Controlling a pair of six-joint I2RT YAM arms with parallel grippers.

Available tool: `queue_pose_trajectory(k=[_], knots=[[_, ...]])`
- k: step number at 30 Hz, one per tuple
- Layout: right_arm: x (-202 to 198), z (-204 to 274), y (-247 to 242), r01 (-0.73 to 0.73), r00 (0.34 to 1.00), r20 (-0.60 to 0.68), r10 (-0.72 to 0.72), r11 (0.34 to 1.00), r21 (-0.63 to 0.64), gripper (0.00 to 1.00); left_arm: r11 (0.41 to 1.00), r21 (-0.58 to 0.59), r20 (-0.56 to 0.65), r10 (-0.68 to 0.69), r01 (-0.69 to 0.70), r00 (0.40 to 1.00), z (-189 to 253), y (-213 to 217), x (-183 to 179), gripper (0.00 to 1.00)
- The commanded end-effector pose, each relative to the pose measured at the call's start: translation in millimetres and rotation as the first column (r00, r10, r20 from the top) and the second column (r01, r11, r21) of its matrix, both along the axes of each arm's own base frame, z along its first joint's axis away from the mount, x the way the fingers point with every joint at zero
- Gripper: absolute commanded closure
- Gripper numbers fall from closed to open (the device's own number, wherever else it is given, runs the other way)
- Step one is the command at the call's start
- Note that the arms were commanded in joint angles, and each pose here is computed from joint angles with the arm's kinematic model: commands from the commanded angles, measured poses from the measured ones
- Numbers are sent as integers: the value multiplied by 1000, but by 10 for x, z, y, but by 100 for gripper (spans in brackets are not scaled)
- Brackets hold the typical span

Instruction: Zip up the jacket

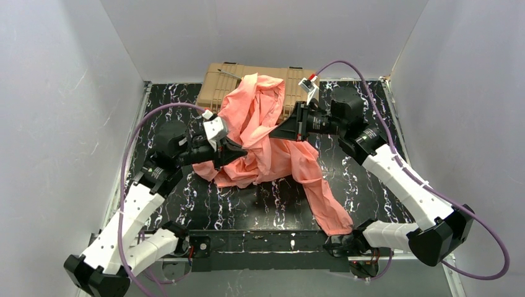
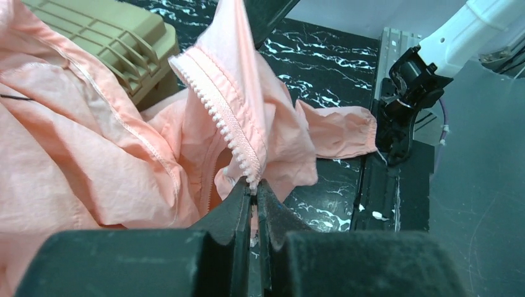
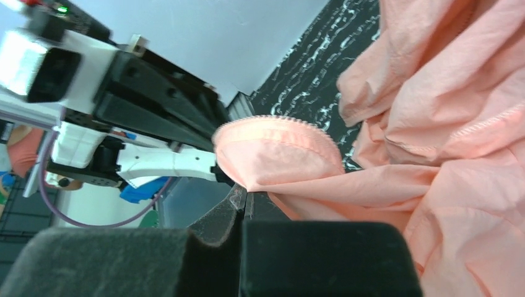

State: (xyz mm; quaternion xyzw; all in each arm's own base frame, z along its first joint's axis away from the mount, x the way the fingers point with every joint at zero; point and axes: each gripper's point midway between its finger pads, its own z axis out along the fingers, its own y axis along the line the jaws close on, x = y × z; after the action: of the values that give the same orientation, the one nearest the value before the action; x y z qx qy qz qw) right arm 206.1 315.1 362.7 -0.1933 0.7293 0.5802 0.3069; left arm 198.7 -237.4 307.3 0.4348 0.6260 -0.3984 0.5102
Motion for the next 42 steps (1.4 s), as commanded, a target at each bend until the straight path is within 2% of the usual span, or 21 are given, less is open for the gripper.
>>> queue_pose_trajectory(k=[1,5,8,11,16,19,22,26,30,36,42], knots=[[0,-45,-221,16,998,69,-12,998,-59,99,1000,23,61,12,-13,998,172,133,-165,100],[29,-240,-381,35,993,113,-16,985,-170,99,995,75,49,-65,61,997,188,190,-391,100],[-103,-352,-397,-63,983,155,96,977,-206,99,988,95,-43,-118,121,992,146,189,-535,100],[-358,-478,-444,-201,951,185,248,950,-240,81,984,105,-98,-133,144,986,140,187,-582,100],[-340,-369,-651,-96,916,339,215,937,-335,40,981,136,-132,-120,138,984,138,214,-578,100],[-305,-6,-602,-67,845,502,186,967,-245,21,978,139,-163,-133,156,978,143,211,-616,100],[-298,342,-392,-147,790,591,167,986,-82,11,976,113,-215,-157,185,964,160,182,-680,100],[-398,533,-1,-308,727,654,210,951,37,6,976,79,-285,-170,200,943,193,160,-758,100],[-787,328,543,-447,642,679,356,893,-46,6,977,64,-328,-171,202,929,226,163,-819,100],[-962,37,734,-521,619,665,417,852,-49,5,978,53,-371,-169,203,913,310,170,-874,100],[-1077,-199,732,-548,632,621,464,834,-65,14,979,69,-340,-159,193,927,395,202,-880,100]])
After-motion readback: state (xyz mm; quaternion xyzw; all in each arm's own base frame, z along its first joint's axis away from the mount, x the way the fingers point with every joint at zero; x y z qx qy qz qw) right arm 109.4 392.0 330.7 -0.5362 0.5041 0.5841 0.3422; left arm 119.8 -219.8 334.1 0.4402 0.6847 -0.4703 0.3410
